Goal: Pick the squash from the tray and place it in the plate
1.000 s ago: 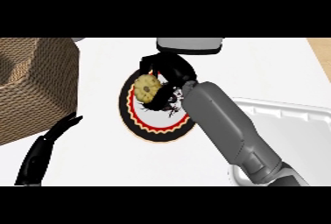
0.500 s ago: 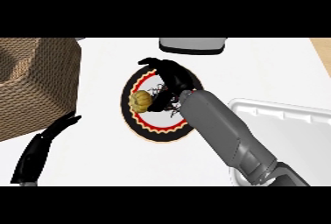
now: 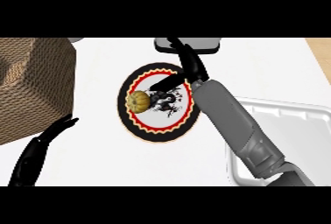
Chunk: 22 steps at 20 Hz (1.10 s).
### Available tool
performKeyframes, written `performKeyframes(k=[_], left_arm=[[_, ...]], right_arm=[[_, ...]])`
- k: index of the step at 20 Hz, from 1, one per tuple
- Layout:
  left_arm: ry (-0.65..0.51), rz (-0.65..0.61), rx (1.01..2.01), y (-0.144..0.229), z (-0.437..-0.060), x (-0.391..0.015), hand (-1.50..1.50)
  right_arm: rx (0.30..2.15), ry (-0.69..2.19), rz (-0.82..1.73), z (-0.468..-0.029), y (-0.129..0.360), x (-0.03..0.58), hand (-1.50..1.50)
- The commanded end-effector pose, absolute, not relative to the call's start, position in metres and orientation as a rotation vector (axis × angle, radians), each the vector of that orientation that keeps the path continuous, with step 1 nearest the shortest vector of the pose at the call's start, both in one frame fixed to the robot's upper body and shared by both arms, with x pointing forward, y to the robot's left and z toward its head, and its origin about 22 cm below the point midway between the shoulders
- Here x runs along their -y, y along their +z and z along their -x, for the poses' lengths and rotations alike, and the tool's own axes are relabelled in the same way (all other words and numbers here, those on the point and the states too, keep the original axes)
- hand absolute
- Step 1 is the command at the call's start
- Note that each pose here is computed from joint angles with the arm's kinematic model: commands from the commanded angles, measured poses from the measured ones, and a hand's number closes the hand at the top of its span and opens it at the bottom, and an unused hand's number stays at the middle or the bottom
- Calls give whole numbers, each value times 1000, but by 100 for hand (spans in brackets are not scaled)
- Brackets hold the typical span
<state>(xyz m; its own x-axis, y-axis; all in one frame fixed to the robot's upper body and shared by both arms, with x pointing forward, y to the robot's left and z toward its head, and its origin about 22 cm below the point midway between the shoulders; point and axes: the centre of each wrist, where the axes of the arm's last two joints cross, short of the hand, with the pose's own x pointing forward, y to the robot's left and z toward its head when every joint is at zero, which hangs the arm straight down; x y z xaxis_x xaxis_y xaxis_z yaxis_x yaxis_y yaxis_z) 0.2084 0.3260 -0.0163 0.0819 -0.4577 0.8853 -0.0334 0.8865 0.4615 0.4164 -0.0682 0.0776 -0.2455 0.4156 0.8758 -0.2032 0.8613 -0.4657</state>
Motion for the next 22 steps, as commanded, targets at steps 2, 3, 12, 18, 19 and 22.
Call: performKeyframes(k=[2,3,12,18,19,22], left_arm=[[-307,-452,1537,2,-210,-337,0],[-302,-462,1528,-8,-214,-327,0],[-316,-451,1558,4,-230,-319,0],[-334,-440,1536,-11,-219,-330,0],[-330,-438,1538,5,-224,-324,0],[-314,-454,1555,1,-237,-318,0]], right_arm=[[1734,352,86,-435,92,110,-150],[1767,311,51,-436,81,139,-150],[1875,260,-2,-439,59,246,-150],[1858,338,-1,-443,78,297,-150],[1869,318,9,-437,71,311,-150],[1858,330,12,-431,58,314,-150]])
